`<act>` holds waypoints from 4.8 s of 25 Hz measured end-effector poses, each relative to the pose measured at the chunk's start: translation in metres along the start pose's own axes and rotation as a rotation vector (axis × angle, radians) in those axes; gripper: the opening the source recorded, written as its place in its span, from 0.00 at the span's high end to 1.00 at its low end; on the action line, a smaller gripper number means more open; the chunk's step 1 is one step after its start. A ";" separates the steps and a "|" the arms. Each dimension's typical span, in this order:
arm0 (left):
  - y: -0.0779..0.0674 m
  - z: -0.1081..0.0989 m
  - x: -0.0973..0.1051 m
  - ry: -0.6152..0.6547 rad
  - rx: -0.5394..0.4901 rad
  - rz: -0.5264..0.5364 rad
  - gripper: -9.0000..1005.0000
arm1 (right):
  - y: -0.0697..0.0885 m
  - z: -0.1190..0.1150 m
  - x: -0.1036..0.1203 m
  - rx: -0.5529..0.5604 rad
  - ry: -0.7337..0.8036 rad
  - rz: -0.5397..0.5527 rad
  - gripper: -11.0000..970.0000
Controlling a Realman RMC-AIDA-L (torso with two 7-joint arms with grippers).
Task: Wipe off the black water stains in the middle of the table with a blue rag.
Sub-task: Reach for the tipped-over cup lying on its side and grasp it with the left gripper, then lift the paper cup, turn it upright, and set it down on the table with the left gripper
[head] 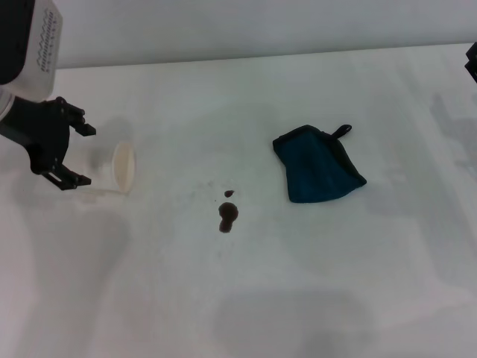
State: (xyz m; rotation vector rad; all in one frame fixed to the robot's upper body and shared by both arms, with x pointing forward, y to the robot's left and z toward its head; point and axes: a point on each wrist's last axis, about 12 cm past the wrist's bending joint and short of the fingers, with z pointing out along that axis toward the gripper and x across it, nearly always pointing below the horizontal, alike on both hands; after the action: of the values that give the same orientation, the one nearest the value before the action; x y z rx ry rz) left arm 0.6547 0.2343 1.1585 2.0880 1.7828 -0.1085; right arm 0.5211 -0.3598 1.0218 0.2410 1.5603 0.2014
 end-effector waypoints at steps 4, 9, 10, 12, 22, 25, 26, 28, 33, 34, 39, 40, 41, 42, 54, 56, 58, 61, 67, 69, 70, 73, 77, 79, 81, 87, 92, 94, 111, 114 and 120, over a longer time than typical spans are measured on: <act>-0.004 0.005 0.004 0.007 -0.006 -0.012 0.15 | -0.001 0.000 -0.001 0.001 -0.001 0.016 0.17; -0.007 0.018 0.008 0.006 -0.031 -0.033 0.16 | -0.003 -0.001 -0.002 0.003 -0.005 0.020 0.17; -0.008 0.020 0.009 0.003 -0.037 -0.037 0.16 | -0.003 -0.001 -0.002 0.003 -0.005 0.020 0.17; -0.009 0.024 0.009 -0.008 -0.047 -0.044 0.16 | -0.002 0.000 -0.002 0.002 -0.005 0.020 0.17; -0.017 0.041 0.017 -0.013 -0.092 -0.076 0.18 | -0.001 0.000 -0.001 0.000 -0.003 0.024 0.17; -0.020 0.043 0.021 -0.009 -0.097 -0.087 0.19 | -0.001 0.000 -0.001 0.000 -0.002 0.025 0.17; -0.020 0.044 0.022 -0.010 -0.098 -0.090 0.19 | -0.001 0.000 -0.001 -0.001 -0.001 0.025 0.17; -0.022 0.045 0.023 -0.014 -0.097 -0.095 0.20 | 0.000 0.000 0.000 -0.004 0.001 0.025 0.17; -0.026 0.048 0.026 -0.023 -0.101 -0.114 0.21 | 0.001 -0.001 0.001 -0.006 0.004 0.026 0.18; -0.026 0.048 0.026 -0.030 -0.107 -0.121 0.21 | 0.000 -0.001 0.001 -0.004 0.004 0.028 0.18; -0.024 0.048 0.025 -0.100 -0.167 -0.187 0.23 | -0.001 -0.003 0.002 -0.002 0.008 0.049 0.18; -0.022 0.047 0.023 -0.125 -0.184 -0.205 0.24 | -0.001 -0.004 0.002 -0.002 0.008 0.051 0.18; -0.020 0.046 0.022 -0.147 -0.202 -0.220 0.25 | -0.002 -0.004 0.002 -0.002 0.006 0.051 0.18; -0.016 0.043 0.020 -0.184 -0.238 -0.248 0.25 | -0.002 -0.004 0.001 -0.002 0.006 0.050 0.18; -0.038 0.060 0.017 -0.668 -0.615 -0.493 0.25 | -0.004 -0.008 0.002 0.003 0.002 0.051 0.18; -0.070 0.078 0.016 -0.784 -0.766 -0.571 0.25 | -0.004 -0.009 0.002 0.005 -0.005 0.053 0.18; -0.084 0.084 0.017 -0.809 -0.856 -0.629 0.25 | -0.006 -0.009 0.000 0.006 -0.013 0.050 0.18; -0.107 0.093 0.020 -0.815 -0.972 -0.739 0.25 | -0.009 -0.007 -0.005 0.003 -0.028 0.037 0.19; -0.126 0.106 0.022 -0.790 -0.989 -0.917 0.25 | -0.009 0.002 -0.013 -0.006 -0.049 0.018 0.19; -0.129 0.112 0.023 -0.761 -0.965 -0.960 0.25 | -0.009 0.004 -0.015 -0.009 -0.054 0.013 0.19; -0.130 0.114 0.023 -0.749 -0.958 -0.976 0.25 | -0.009 0.005 -0.016 -0.010 -0.057 0.011 0.19; -0.136 0.118 0.027 -0.713 -0.944 -1.014 0.25 | -0.009 0.006 -0.018 -0.013 -0.064 0.006 0.19; -0.141 0.120 0.031 -0.702 -0.937 -1.055 0.25 | -0.009 0.007 -0.019 -0.015 -0.065 0.005 0.19; -0.143 0.121 0.032 -0.697 -0.935 -1.065 0.25 | -0.009 0.008 -0.020 -0.016 -0.066 0.004 0.19; -0.145 0.123 0.034 -0.679 -0.926 -1.076 0.25 | -0.009 0.008 -0.020 -0.016 -0.067 0.004 0.19; -0.150 0.130 0.038 -0.609 -0.886 -1.112 0.25 | -0.008 0.008 -0.019 -0.018 -0.063 0.006 0.20; -0.154 0.132 0.041 -0.588 -0.876 -1.120 0.24 | -0.005 0.008 -0.016 -0.030 -0.053 0.004 0.20; -0.156 0.132 0.042 -0.583 -0.875 -1.119 0.24 | -0.005 0.007 -0.015 -0.030 -0.050 0.006 0.20; -0.166 0.136 0.041 -0.571 -0.854 -1.112 0.24 | -0.001 0.007 -0.012 -0.048 -0.035 0.003 0.20; -0.164 0.137 0.037 -0.569 -0.826 -1.068 0.23 | 0.000 0.008 -0.012 -0.049 -0.035 0.003 0.20; -0.162 0.137 0.033 -0.585 -0.820 -1.063 0.16 | 0.000 0.009 -0.013 -0.054 -0.032 0.000 0.21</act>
State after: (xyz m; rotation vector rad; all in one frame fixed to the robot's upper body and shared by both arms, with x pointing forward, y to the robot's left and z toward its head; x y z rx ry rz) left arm 0.5307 0.2368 0.9824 0.3790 1.8665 -0.1979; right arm 0.5296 -0.3633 1.0339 0.2013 1.5216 0.2382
